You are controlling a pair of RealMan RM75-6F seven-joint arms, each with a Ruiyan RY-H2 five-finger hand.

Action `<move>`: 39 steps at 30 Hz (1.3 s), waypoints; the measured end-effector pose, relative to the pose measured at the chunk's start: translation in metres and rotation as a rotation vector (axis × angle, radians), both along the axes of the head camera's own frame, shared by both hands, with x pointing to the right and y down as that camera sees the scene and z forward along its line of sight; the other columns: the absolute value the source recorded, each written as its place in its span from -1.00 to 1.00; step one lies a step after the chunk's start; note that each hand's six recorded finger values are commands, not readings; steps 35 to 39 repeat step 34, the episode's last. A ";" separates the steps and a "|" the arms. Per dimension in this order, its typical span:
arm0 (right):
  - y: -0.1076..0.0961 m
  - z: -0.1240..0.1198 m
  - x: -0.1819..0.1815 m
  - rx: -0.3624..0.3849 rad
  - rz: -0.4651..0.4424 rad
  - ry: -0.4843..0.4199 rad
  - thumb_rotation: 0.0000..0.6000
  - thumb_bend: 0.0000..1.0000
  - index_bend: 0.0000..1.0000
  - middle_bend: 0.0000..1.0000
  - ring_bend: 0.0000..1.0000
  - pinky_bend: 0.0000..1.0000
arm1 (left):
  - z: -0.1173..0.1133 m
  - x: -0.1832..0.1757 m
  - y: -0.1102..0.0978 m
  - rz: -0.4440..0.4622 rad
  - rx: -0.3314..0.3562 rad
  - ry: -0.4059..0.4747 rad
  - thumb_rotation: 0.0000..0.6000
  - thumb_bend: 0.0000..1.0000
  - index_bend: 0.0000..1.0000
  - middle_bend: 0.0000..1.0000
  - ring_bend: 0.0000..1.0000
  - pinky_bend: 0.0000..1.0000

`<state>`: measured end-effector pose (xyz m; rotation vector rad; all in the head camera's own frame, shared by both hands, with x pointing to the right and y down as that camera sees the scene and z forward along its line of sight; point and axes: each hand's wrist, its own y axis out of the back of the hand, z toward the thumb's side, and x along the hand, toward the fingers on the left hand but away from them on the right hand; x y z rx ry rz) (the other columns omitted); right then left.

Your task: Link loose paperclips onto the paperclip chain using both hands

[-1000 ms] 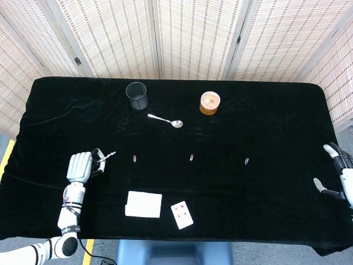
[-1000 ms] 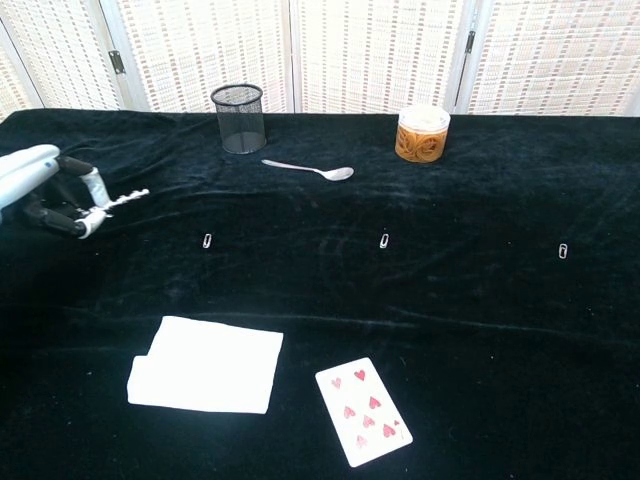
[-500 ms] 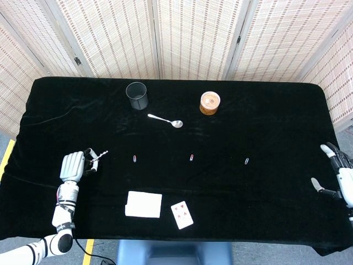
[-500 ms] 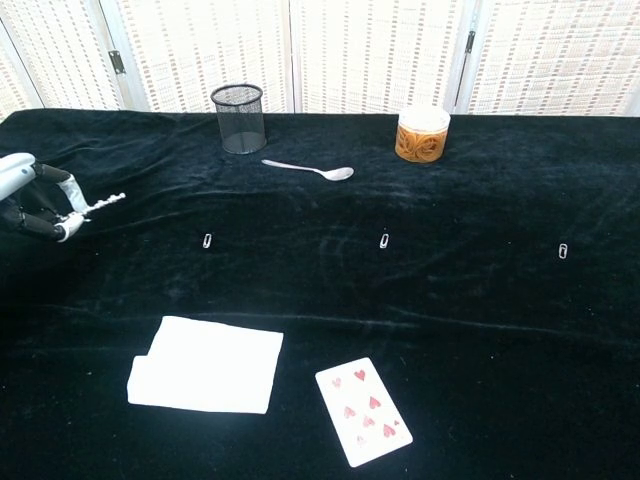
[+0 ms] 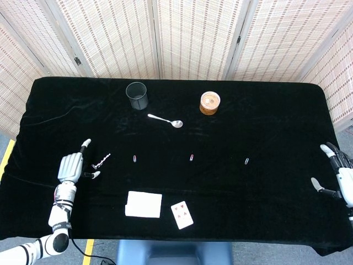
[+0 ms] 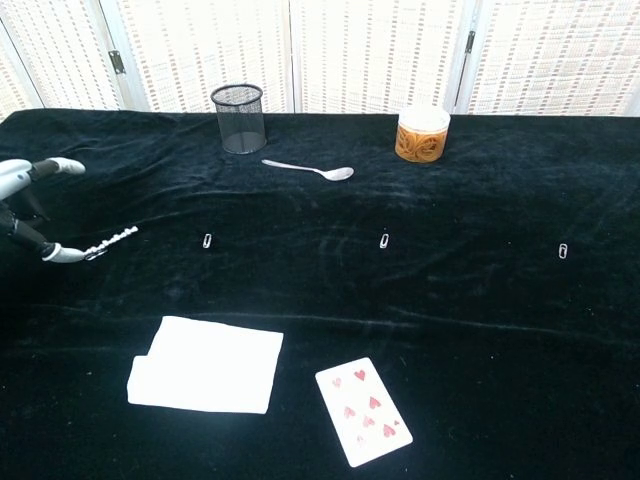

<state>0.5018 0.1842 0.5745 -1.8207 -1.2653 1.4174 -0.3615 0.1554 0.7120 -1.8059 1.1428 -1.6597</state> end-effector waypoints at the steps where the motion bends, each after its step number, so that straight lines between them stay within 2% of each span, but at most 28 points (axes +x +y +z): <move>1: 0.000 0.000 0.000 0.000 0.000 0.001 1.00 -0.26 -0.98 -1.00 -1.00 -1.00 | -0.003 0.000 -0.001 -0.002 0.006 0.003 1.00 -0.73 -1.00 1.00 1.00 1.00; 5: 0.000 0.000 -0.001 -0.002 -0.003 0.000 1.00 -0.26 -0.98 -1.00 -1.00 -1.00 | -0.020 -0.001 -0.002 -0.002 0.037 0.024 1.00 -0.72 -1.00 0.95 0.95 1.00; 7: 0.000 0.000 -0.001 -0.001 -0.005 0.000 1.00 -0.26 -0.98 -1.00 -1.00 -1.00 | -0.031 -0.003 -0.002 0.006 0.052 0.032 1.00 -0.72 -1.00 0.71 0.70 0.92; 8: 0.001 0.000 -0.001 -0.001 -0.006 0.000 1.00 -0.26 -0.98 -1.00 -1.00 -1.00 | -0.039 -0.005 -0.002 0.014 0.061 0.035 1.00 -0.72 -1.00 0.43 0.41 0.71; 9: 0.001 0.000 -0.001 -0.001 -0.006 -0.001 1.00 -0.26 -0.98 -1.00 -1.00 -1.00 | -0.045 -0.007 0.000 0.022 0.065 0.037 1.00 -0.71 -1.00 0.28 0.25 0.57; 10: 0.001 -0.001 -0.001 0.001 -0.008 -0.001 1.00 -0.26 -0.98 -1.00 -1.00 -1.00 | -0.051 -0.010 0.002 0.032 0.066 0.038 1.00 -0.71 -0.99 0.03 -0.01 0.29; 12: 0.001 -0.002 -0.002 0.005 -0.011 0.001 1.00 -0.26 -0.98 -1.00 -1.00 -1.00 | -0.066 -0.019 0.012 0.062 0.070 0.032 1.00 -0.71 -0.98 -0.53 -0.59 -0.44; 14: 0.002 -0.002 -0.002 0.010 -0.014 0.005 1.00 -0.26 -0.98 -1.00 -1.00 -1.00 | -0.083 -0.029 0.025 0.096 0.087 0.019 1.00 -0.71 -0.94 -0.78 -0.88 -0.86; 15: 0.002 -0.003 -0.003 0.012 -0.016 0.008 1.00 -0.26 -0.98 -1.00 -1.00 -1.00 | -0.091 -0.033 0.032 0.109 0.101 0.013 1.00 -0.71 -0.92 -0.83 -0.95 -0.94; 18: 0.003 -0.003 -0.004 0.018 -0.022 0.021 1.00 -0.26 -0.98 -1.00 -1.00 -1.00 | -0.117 -0.046 0.055 0.140 0.167 -0.010 1.00 -0.71 -0.89 -0.94 -1.00 -1.00; 20: 0.004 -0.003 -0.006 0.020 -0.029 0.031 1.00 -0.26 -0.98 -1.00 -1.00 -1.00 | -0.134 -0.061 0.078 0.134 0.201 -0.044 1.00 -0.71 -0.90 -0.99 -1.00 -1.00; 23: 0.006 -0.002 -0.010 0.023 -0.042 0.043 1.00 -0.26 -0.98 -1.00 -1.00 -1.00 | -0.152 -0.085 0.116 0.095 0.215 -0.113 1.00 -0.72 -0.90 -1.00 -1.00 -1.00; 26: 0.007 -0.002 -0.015 0.028 -0.059 0.051 1.00 -0.26 -0.98 -1.00 -1.00 -1.00 | -0.158 -0.097 0.137 0.095 0.218 -0.155 1.00 -0.73 -0.94 -1.00 -1.00 -1.00; 29: 0.010 -0.002 -0.020 0.033 -0.073 0.053 1.00 -0.26 -0.98 -1.00 -1.00 -1.00 | -0.158 -0.095 0.144 0.117 0.220 -0.154 1.00 -0.73 -0.95 -1.00 -1.00 -1.00; 34: 0.013 -0.008 -0.023 0.059 -0.083 0.062 1.00 -0.26 -0.98 -1.00 -1.00 -1.00 | -0.150 -0.096 0.145 0.120 0.177 -0.145 1.00 -0.73 -0.95 -1.00 -1.00 -1.00; 39: 0.013 -0.008 -0.023 0.059 -0.083 0.062 1.00 -0.26 -0.98 -1.00 -1.00 -1.00 | -0.150 -0.096 0.145 0.120 0.177 -0.145 1.00 -0.73 -0.95 -1.00 -1.00 -1.00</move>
